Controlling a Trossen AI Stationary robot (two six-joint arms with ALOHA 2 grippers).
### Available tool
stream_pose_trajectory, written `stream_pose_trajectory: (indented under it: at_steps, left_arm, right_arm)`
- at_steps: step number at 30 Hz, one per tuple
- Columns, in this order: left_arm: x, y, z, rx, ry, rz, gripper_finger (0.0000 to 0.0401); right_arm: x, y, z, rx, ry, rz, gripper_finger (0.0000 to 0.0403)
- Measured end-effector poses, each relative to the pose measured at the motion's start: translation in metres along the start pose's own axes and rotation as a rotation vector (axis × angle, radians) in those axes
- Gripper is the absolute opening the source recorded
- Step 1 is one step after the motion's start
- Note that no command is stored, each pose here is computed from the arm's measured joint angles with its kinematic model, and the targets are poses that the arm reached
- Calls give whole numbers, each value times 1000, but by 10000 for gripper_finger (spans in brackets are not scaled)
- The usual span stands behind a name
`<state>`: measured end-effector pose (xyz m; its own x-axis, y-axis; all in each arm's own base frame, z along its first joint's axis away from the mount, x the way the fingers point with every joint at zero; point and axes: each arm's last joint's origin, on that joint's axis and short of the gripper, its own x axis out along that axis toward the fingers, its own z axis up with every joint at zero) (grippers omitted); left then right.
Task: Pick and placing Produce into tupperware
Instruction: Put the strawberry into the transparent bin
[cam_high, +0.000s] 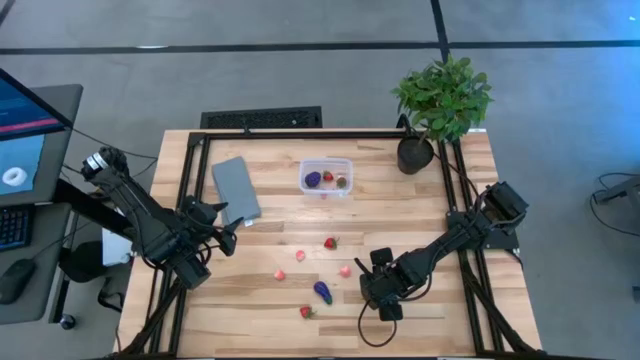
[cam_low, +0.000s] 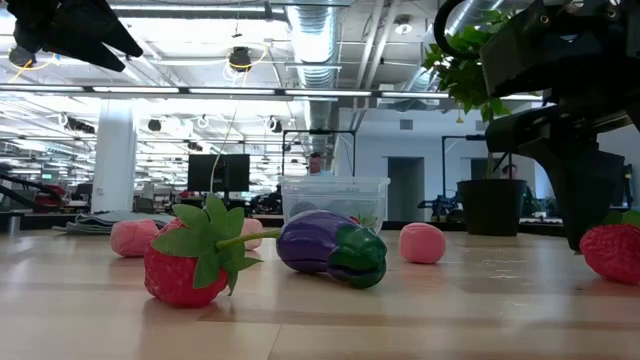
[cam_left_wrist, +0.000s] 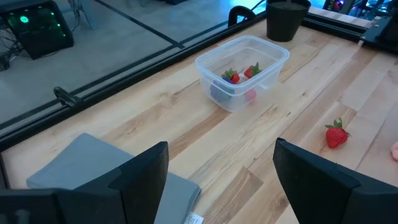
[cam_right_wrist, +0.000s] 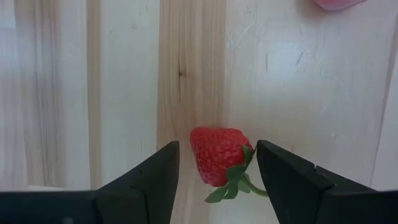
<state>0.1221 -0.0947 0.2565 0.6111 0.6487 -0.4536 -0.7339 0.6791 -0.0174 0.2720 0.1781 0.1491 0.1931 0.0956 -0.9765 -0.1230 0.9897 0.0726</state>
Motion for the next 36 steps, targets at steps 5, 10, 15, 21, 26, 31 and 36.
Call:
stream_pose_trajectory:
  at_steps: [5, 10, 15, 21, 26, 31, 36]
  left_arm:
    - [0, 0, 0, -1, 0, -1, 280]
    - [0, 0, 0, -2, 0, -1, 280]
    - [0, 0, 0, -2, 0, -1, 280]
    - [0, 0, 0, -2, -1, -1, 280]
    - [0, 0, 0, -2, -1, -1, 280]
    - [0, 0, 0, -2, -2, -1, 280]
    - [0, 0, 0, 11, -3, -1, 280]
  right_arm:
    - [0, 0, 0, 7, 1, 0, 240]
    - [1, -1, 0, 9, 4, -3, 240]
    - [1, -1, 0, 17, 9, -5, 240]
    - [3, -8, 0, 64, 20, -15, 240]
    - [3, -10, 1, 74, 17, -16, 240]
    - [3, -12, 2, 79, 17, -17, 240]
    - [3, -12, 2, 79, 17, -17, 240]
